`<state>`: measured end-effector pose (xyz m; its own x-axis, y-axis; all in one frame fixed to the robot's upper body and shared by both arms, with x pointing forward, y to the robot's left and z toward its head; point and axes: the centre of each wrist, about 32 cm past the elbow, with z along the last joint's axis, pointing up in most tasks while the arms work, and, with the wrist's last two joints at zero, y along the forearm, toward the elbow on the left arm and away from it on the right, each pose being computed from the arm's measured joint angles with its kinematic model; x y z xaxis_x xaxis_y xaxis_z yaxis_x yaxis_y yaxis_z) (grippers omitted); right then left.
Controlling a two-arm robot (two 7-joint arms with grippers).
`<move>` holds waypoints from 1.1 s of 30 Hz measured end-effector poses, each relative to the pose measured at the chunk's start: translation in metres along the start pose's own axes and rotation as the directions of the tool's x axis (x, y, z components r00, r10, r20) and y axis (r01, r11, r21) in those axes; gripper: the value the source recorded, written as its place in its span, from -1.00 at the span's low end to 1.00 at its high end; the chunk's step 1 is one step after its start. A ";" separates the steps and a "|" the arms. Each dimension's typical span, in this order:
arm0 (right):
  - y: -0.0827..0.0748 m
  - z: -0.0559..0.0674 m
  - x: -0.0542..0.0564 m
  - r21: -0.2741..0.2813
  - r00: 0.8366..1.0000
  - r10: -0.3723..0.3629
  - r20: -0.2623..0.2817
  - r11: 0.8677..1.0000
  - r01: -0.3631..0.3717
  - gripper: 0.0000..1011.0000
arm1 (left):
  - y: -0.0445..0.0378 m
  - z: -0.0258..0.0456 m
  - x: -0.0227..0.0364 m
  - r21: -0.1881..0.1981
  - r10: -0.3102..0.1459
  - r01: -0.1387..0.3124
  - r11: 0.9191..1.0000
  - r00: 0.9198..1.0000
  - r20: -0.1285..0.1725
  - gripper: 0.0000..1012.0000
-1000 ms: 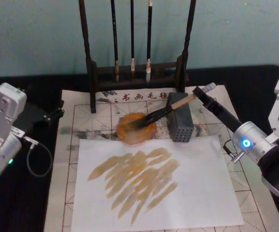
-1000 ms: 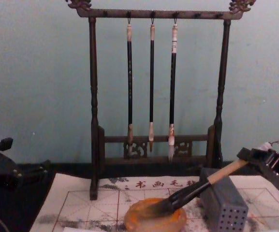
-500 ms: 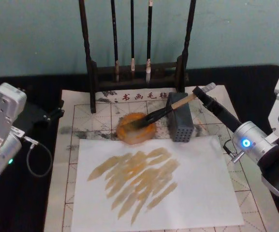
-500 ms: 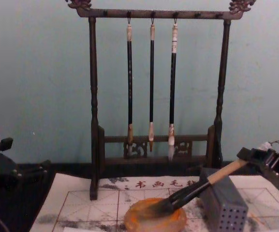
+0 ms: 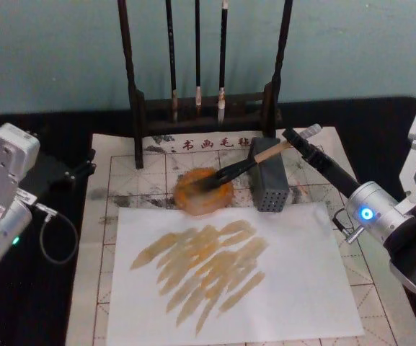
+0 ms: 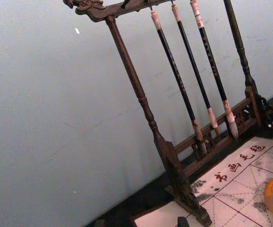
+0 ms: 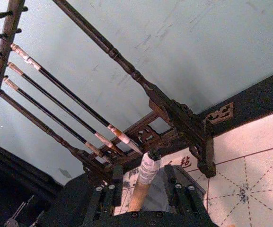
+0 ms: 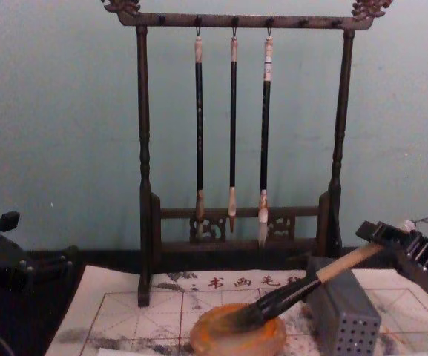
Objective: Pick up the brush from the inkstone, write on the paper, then place the brush back to its original position.
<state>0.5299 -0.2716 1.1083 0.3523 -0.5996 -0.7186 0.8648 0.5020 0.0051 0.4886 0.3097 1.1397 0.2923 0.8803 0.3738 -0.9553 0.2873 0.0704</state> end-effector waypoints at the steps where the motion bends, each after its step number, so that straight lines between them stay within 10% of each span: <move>1: 0.000 0.000 0.000 0.000 1.000 0.000 0.000 1.000 0.000 0.08 | 0.0000 0.0001 0.0000 0.000 0.000 0.000 1.000 1.000 0.000 0.98; 15: 0.000 0.000 0.000 0.001 1.000 0.002 0.000 1.000 -0.002 0.93 | 0.0000 0.0000 0.0000 0.000 0.000 0.000 1.000 1.000 0.000 0.98; 33: 0.000 0.000 -0.001 0.003 1.000 0.000 0.004 1.000 0.000 0.98 | 0.0000 0.0000 0.0000 0.000 0.000 0.000 1.000 1.000 0.000 0.98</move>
<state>0.5294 -0.2718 1.1090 0.3539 -0.6020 -0.7158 0.8659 0.5001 0.0076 0.4886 0.3097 1.1398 0.2923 0.8803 0.3738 -0.9553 0.2873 0.0703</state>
